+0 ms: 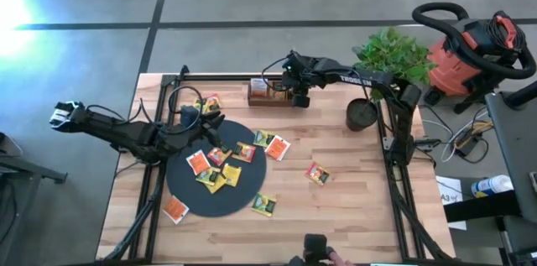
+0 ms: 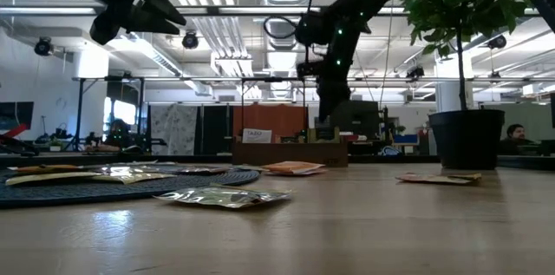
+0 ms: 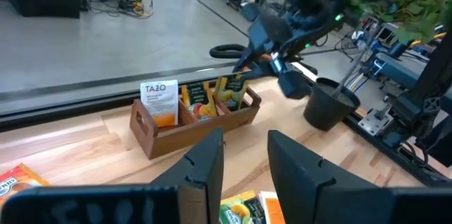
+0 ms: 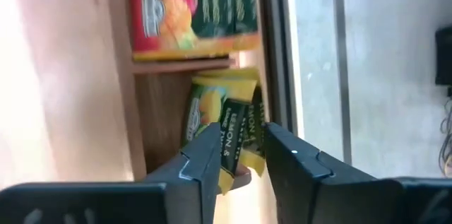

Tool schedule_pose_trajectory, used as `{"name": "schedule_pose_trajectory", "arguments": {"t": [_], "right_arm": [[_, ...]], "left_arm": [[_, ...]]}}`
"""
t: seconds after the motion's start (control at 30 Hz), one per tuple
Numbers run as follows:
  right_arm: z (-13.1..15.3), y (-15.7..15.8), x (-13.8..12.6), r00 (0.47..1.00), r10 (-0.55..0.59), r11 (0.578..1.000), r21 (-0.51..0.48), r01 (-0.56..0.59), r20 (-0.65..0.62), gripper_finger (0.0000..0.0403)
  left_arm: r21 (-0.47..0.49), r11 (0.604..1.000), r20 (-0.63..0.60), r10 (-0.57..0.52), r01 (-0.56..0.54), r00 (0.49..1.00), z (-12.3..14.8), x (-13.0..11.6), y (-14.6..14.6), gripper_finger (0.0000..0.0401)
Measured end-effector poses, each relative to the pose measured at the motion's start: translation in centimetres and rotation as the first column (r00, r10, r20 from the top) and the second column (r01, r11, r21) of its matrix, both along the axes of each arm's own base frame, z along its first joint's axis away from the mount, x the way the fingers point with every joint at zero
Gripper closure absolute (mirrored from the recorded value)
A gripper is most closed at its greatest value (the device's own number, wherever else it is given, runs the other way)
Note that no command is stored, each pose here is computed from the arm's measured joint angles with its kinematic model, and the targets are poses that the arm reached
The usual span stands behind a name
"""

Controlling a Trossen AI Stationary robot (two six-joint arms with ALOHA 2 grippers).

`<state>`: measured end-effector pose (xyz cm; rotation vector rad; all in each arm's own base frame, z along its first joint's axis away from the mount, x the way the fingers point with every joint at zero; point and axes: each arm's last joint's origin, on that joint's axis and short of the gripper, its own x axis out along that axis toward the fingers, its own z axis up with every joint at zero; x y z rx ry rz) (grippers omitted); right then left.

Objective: Pick & Place Tea
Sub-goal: Adjust the black potted plant

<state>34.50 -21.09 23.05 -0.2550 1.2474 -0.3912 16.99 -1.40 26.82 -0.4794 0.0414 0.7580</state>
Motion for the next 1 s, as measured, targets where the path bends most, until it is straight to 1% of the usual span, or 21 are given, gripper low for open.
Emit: {"name": "schedule_pose_trajectory", "arguments": {"t": [0.13, 0.2, 0.27, 0.33, 0.37, 0.43, 0.5, 0.57, 0.63, 0.7, 0.77, 0.87, 0.93, 1.0], "right_arm": [[2.5, 1.3, 0.3, 0.997, 0.014, 1.0, -0.027, -0.012, 0.07, 0.0304], [3.6, 2.3, 0.5, 0.993, 0.044, 0.999, -0.028, -0.041, 0.105, 0.0308], [4.6, 3.5, 1.0, 0.982, 0.103, 0.994, 0.005, -0.105, 0.159, 0.0312], [5.6, 5.1, 1.4, 0.959, 0.175, 0.979, 0.06, -0.193, 0.223, 0.0316], [6.0, 5.9, 1.8, 0.947, 0.189, 0.971, 0.091, -0.219, 0.261, 0.0317], [6.7, 7.7, 2.3, 0.943, 0.135, 0.968, 0.164, -0.191, 0.304, 0.0321], [6.8, 9.4, 2.5, 0.957, 0.051, 0.958, 0.256, -0.127, 0.285, 0.0324], [6.4, 11.1, 2.3, 0.973, -0.049, 0.941, 0.338, -0.03, 0.224, 0.0328], [5.7, 12.7, 1.8, 0.975, -0.184, 0.91, 0.398, 0.119, 0.129, 0.0331], [4.8, 14.1, 0.8, 0.948, -0.318, 0.864, 0.41, 0.292, -0.004, 0.0335], [3.7, 15.5, -0.3, 0.894, -0.428, 0.819, 0.362, 0.444, -0.129, 0.0337], [2.2, 17.5, -2.1, 0.777, -0.581, 0.75, 0.212, 0.627, -0.244, 0.034], [1.2, 18.8, -3.3, 0.691, -0.676, 0.692, 0.101, 0.715, -0.255, 0.0339], [0.4, 20.2, -4.6, 0.623, -0.753, 0.631, 0.04, 0.775, -0.212, 0.0339]], "left_arm": [[0.009, 1.0, -0.009, -0.003, 0.003, 1.0, -0.1, 0.0, 0.0, 0.0295], [0.009, 1.0, -0.01, -0.003, 0.003, 1.0, -0.1, 0.0, 0.0, 0.0295], [0.012, 1.0, -0.013, -0.004, 0.005, 1.0, -0.1, 0.0, 0.0, 0.0295], [0.017, 1.0, -0.017, -0.005, 0.006, 1.0, -0.1, 0.0, 0.0, 0.0295], [0.02, 1.0, -0.02, -0.006, 0.007, 1.0, -0.1, 0.0, 0.0, 0.0295], [0.025, 1.0, -0.025, -0.008, 0.009, 1.0, -0.1, 0.0, 0.0, 0.0295], [0.029, 1.0, -0.028, -0.009, 0.01, 1.0, -0.1, 0.0, 0.0, 0.0295], [0.028, 1.0, -0.029, -0.014, 0.015, 0.999, -0.1, 0.0, 0.0, 0.0295], [0.035, 0.999, -0.036, -0.017, 0.018, 0.999, -0.1, 0.0, 0.0, 0.0295], [0.047, 0.999, -0.049, -0.023, 0.026, 0.999, -0.1, 0.0, 0.0, 0.0295], [0.058, 0.998, -0.062, -0.029, 0.032, 0.998, -0.2, 0.0, 0.0, 0.0295], [0.066, 0.997, -0.073, -0.035, 0.039, 0.997, -0.3, 0.0, 0.0, 0.0295], [0.063, 0.997, -0.075, -0.044, 0.049, 0.996, -0.3, 0.0, -0.1, 0.0295], [0.057, 0.996, -0.075, -0.061, 0.065, 0.995, -0.3, 0.1, -0.1, 0.0295]]}}
